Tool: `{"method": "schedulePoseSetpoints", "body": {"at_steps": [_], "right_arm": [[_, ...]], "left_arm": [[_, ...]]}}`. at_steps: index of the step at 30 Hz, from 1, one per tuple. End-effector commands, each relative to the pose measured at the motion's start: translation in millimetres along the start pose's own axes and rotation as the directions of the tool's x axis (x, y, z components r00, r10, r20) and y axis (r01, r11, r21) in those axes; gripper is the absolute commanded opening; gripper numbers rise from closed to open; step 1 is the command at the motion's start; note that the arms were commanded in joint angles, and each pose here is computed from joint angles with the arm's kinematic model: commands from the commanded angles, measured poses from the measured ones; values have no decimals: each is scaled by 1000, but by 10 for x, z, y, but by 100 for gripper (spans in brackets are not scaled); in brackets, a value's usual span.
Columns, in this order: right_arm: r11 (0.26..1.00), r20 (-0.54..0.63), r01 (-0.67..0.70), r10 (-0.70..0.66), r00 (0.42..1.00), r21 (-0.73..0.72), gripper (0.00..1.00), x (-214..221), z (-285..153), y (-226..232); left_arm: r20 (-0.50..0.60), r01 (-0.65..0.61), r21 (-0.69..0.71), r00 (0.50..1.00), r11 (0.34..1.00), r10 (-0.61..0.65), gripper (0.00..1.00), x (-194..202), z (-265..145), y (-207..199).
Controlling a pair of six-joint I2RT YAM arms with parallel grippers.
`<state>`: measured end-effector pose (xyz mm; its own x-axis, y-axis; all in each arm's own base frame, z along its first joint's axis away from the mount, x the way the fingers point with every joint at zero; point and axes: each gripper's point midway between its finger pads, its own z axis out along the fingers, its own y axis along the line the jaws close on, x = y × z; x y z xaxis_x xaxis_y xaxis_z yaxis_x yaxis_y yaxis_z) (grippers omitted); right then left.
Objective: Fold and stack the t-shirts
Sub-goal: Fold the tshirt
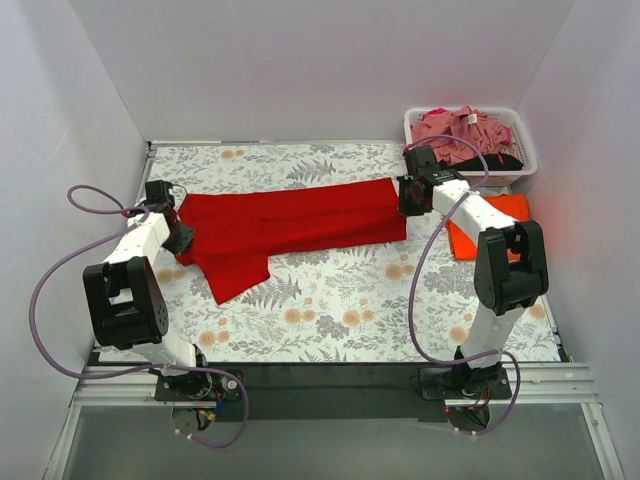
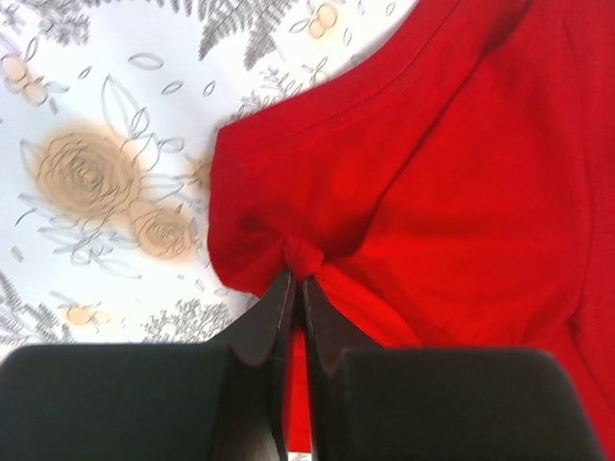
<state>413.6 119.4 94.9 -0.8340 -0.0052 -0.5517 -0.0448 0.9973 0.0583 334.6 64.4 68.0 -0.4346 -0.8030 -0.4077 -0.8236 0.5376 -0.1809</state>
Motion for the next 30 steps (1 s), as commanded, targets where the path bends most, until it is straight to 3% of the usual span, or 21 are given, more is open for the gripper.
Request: {"method": "schedulePoseSetpoints", "body": {"at_steps": [1, 13, 30], "right_arm": [[1000, 30, 3, -3, 1000, 11, 1, -196, 66, -18], [1000, 37, 31, -31, 999, 1, 1, -273, 370, 0], [999, 36, 50, -50, 998, -4, 1, -219, 598, 9]], "left_arm": [[44, 26, 35, 999, 999, -28, 0, -215, 24, -145], [28, 8, 30, 1000, 1000, -9, 0, -269, 270, -259], [40, 24, -17, 999, 1000, -24, 0, -188, 360, -93]]}}
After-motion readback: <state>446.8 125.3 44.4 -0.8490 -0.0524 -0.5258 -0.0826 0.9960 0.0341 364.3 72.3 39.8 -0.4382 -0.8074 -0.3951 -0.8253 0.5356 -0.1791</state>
